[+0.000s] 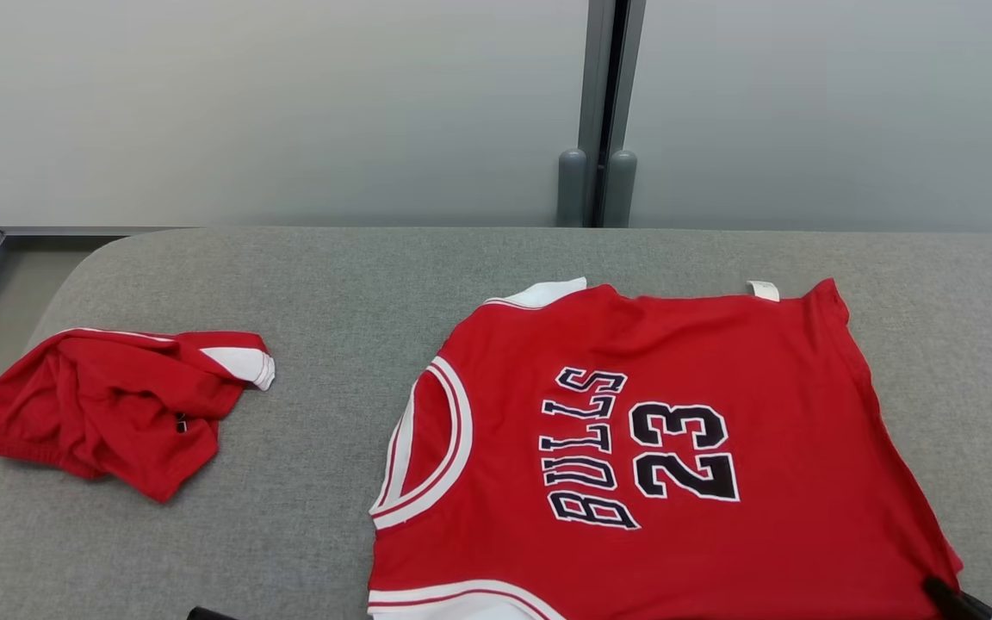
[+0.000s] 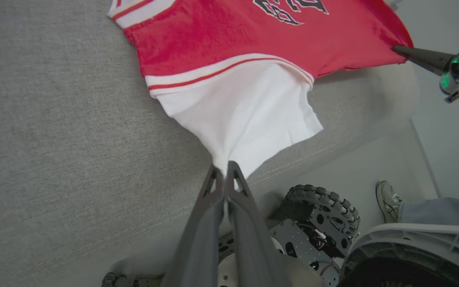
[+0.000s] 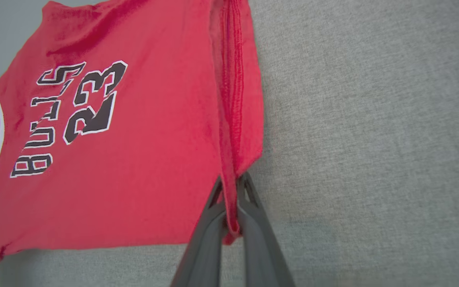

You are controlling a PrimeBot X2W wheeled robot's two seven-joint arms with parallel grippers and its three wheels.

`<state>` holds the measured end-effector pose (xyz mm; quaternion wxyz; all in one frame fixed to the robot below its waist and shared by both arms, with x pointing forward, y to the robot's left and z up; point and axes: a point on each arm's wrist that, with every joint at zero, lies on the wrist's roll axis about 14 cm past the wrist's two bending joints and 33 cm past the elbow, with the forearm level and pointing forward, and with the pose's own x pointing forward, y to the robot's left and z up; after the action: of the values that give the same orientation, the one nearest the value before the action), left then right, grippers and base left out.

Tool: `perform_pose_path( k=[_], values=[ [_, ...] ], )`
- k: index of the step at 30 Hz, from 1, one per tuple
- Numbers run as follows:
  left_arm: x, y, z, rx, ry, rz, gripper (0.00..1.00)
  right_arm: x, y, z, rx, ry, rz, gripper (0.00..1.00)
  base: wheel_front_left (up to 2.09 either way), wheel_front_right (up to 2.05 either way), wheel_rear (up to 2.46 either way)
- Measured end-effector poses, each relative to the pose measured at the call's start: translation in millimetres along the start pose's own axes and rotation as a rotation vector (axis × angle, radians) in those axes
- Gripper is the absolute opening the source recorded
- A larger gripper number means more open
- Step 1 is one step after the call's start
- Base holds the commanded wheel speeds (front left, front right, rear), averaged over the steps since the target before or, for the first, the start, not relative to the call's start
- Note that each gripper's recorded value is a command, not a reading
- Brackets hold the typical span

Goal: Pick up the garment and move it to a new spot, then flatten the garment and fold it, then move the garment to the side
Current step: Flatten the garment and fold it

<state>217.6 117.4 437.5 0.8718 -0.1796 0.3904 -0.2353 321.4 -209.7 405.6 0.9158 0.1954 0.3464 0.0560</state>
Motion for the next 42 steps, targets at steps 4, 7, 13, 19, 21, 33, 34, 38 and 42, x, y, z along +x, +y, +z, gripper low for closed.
perform_pose_path(
  k=[4, 7, 13, 19, 21, 33, 34, 38, 42],
  values=[
    [-6, -4, 1, -0.003, 0.014, -0.007, 0.00, -10, -5, -1, 0.016, 0.025, -0.019, 0.00, 0.00, 0.00, 0.00],
    [-8, -5, 4, 0.000, 0.012, -0.009, 0.00, -15, -6, 1, 0.024, 0.025, -0.027, 0.00, 0.00, 0.00, 0.00],
    [-14, -8, 14, 0.000, -0.019, -0.005, 0.00, -27, 2, 10, 0.041, -0.015, -0.024, 0.00, 0.00, 0.00, 0.00],
    [-14, -13, 24, 0.031, -0.051, -0.018, 0.00, -31, 12, 15, 0.042, -0.038, -0.005, 0.00, 0.00, 0.00, 0.00],
    [-13, -14, 34, 0.058, -0.080, -0.021, 0.00, -31, 18, 21, 0.037, -0.060, 0.012, 0.00, 0.00, 0.00, 0.00],
    [19, 2, 151, 0.279, -0.377, 0.002, 0.00, 0, 74, 109, -0.010, -0.291, 0.208, 0.00, 0.00, 0.00, 0.00],
    [23, 6, 165, 0.298, -0.400, 0.009, 0.00, 6, 77, 117, -0.002, -0.305, 0.227, 0.00, 0.00, 0.00, 0.00],
    [45, 19, 219, 0.323, -0.497, 0.020, 0.00, 32, 83, 151, -0.011, -0.344, 0.263, 0.00, 0.00, 0.00, 0.00],
    [67, 36, 277, 0.368, -0.574, 0.052, 0.00, 55, 108, 207, 0.002, -0.457, 0.356, 0.00, 0.00, 0.00, 0.00]
  ],
)
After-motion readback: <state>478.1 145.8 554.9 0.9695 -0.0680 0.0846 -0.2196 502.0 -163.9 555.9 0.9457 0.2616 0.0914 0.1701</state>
